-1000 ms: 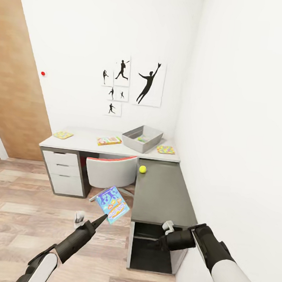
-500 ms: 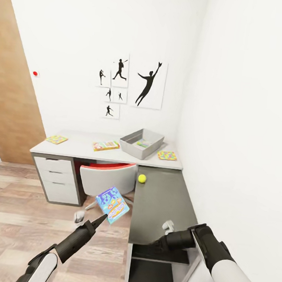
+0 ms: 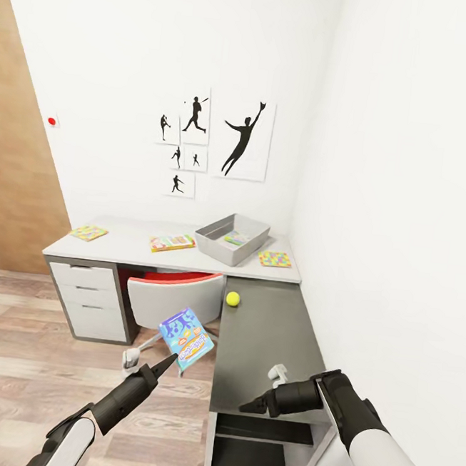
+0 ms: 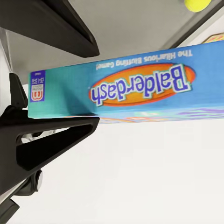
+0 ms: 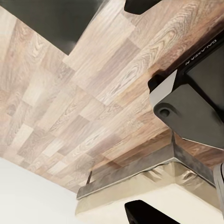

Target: Put all the toys in the child's room - the three board games (two on the bed and one on the table), the two jigsaw puzzles on the table, and the tennis ball on the table - inside the toy box on the table in the child's room.

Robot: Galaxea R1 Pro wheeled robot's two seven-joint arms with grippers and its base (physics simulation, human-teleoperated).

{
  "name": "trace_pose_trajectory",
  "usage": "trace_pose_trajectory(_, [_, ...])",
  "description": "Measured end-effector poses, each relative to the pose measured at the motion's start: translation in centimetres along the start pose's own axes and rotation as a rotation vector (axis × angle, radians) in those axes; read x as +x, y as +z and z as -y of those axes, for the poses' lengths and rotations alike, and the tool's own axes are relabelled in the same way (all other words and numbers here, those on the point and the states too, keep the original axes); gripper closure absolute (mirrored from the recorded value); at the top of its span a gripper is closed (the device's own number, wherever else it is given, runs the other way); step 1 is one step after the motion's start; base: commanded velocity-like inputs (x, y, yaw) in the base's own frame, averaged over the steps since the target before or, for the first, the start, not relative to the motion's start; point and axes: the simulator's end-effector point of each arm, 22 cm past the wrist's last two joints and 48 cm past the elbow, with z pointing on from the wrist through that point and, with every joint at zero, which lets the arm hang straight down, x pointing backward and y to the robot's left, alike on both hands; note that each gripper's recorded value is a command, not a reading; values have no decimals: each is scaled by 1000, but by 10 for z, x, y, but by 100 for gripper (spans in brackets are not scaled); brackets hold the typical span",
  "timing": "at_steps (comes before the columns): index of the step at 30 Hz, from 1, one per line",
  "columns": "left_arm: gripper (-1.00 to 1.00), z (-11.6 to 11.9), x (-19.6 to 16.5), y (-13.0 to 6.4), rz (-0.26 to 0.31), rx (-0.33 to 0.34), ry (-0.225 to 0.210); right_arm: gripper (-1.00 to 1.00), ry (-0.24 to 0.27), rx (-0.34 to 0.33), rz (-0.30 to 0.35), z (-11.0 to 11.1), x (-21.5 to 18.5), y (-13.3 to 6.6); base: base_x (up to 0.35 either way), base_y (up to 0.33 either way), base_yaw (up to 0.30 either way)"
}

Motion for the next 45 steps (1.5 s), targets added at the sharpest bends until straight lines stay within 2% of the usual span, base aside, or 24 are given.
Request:
trace_pose_trajectory(17, [100, 0, 0, 0, 0, 0, 0, -100, -6, -10, 5, -3, -3, -2, 1, 0, 0])
trace_pose_trajectory(23, [100, 0, 0, 0, 0, 0, 0, -100, -44, -50, 28, -15, -16, -15, 0, 0, 0])
trace_pose_trajectory(30, [100, 0, 0, 0, 0, 0, 0, -100, -66, -56, 52, -21, -23, -27, 0, 0, 0])
trace_pose_trajectory(45, [100, 1, 0, 0, 1, 3, 1, -100, -84, -47, 66, -29, -21, -32, 4, 0, 0])
